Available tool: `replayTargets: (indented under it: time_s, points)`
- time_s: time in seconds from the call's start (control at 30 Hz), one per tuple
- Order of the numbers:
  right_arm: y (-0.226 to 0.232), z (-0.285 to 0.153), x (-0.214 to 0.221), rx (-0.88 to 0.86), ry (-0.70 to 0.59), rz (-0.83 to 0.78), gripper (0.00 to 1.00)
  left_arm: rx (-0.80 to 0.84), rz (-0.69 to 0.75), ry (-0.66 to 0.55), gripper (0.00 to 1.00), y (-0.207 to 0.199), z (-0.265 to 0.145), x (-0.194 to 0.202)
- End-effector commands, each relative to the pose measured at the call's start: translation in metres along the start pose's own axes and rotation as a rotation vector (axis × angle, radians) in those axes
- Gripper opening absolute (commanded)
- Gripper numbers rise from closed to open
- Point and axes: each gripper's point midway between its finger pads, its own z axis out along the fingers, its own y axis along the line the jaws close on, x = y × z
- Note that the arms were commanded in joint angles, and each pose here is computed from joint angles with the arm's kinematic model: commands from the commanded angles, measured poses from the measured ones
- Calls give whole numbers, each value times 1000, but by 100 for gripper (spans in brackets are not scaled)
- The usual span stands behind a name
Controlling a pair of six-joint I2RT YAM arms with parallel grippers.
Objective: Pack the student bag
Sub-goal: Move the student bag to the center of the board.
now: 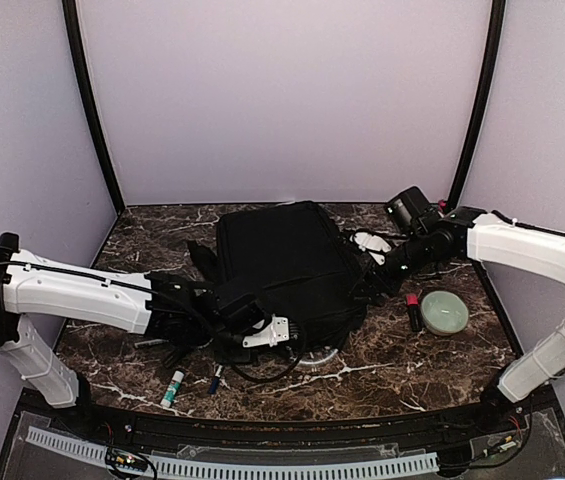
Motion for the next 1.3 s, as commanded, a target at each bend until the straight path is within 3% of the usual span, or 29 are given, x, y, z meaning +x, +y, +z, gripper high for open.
replayTargets:
  time_s: [0.0,0.13,0.3,0.37,0.43,0.53,0.87,1.17,1.27]
  points:
    - [-18,13,24,88,81,-7,84,-13,112,65,68,-4,26,13]
    - [-28,27,34,118,144,-2,78,-93,139,130,60,7,47,21]
    - [-44,60,50,143,259,15,70,-109,155,121,45,7,58,13]
    - [-56,71,45,179,268,7,68,-112,161,122,33,8,60,10]
    - [-66,82,40,203,276,6,67,-102,155,119,12,8,63,7]
    - [-76,100,36,212,295,8,66,-80,134,111,0,4,65,4]
    - [-99,137,-11,205,254,24,64,47,-7,-83,0,-5,52,-44]
    - [-102,144,-34,172,216,33,64,120,-84,-147,1,-4,65,-86]
    - [-98,124,-45,167,176,26,64,117,-127,-140,17,7,71,-88]
